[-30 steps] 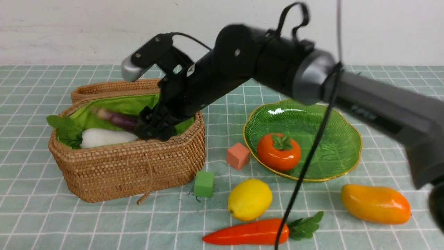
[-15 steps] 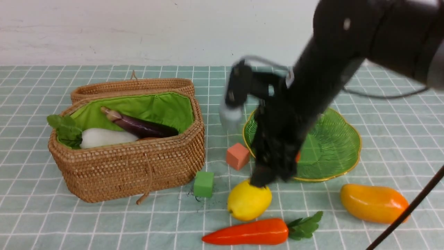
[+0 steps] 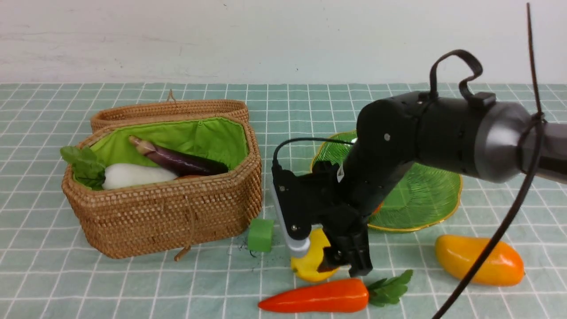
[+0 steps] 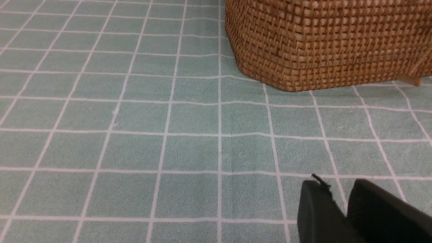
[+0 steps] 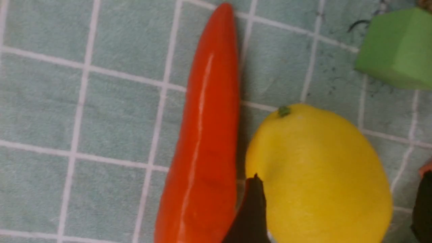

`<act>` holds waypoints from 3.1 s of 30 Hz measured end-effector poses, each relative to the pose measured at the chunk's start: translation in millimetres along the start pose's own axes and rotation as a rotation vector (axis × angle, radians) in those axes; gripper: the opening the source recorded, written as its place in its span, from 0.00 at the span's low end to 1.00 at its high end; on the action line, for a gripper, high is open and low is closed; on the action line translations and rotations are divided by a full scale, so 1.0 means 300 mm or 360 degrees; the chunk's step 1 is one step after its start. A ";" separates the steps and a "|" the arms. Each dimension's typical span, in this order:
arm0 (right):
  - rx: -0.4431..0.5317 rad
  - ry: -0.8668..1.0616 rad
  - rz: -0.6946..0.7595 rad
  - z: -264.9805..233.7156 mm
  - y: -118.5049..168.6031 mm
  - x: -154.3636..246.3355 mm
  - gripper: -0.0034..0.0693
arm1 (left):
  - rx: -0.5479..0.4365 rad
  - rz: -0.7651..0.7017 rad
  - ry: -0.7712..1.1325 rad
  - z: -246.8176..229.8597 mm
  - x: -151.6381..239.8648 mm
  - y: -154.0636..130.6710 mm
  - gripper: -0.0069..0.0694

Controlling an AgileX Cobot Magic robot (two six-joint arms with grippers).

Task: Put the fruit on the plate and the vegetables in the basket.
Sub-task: Use the right arm to grab a lemon and put it into the right plate

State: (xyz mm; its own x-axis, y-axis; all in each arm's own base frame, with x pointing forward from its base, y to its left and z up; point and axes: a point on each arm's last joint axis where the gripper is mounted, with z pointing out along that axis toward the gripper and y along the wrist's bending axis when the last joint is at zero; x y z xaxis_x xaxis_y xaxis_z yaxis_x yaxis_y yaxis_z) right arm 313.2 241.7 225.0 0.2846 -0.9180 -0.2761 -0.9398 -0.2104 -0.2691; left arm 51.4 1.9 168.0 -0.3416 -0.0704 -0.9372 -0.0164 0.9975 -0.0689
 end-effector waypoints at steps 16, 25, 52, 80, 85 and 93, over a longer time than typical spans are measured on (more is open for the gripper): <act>0.0040 0.0041 0.0063 0.105 -0.027 0.019 0.80 | -0.0001 0.0002 0.0000 0.000 0.000 0.000 0.29; 0.0041 0.0071 0.0187 0.102 -0.028 0.024 0.80 | -0.0001 0.0002 0.0000 0.000 0.000 0.000 0.29; 0.0035 -0.0161 0.0551 -0.127 -0.145 0.113 0.03 | -0.0001 0.0003 0.0000 0.000 0.000 0.000 0.31; 0.0004 -0.0120 0.0495 0.143 -0.161 0.106 0.86 | -0.0002 0.0005 0.0000 0.000 0.000 0.000 0.35; -0.0010 -0.0121 0.0491 0.137 -0.162 0.103 0.85 | -0.0002 0.0005 0.0000 0.000 0.000 0.000 0.35; -0.0146 -0.0111 0.0469 0.075 -0.177 0.076 0.85 | -0.0003 0.0006 -0.0001 0.000 0.000 0.001 0.36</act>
State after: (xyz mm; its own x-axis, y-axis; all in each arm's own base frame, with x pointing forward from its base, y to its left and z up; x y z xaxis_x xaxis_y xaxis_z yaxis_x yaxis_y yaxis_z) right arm 373.7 239.4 212.1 0.0067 -0.9195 -0.3931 -0.9960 0.0288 -0.0844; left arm 51.4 2.0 168.0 -0.3413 -0.0666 -0.9376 -0.0167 0.9978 -0.0648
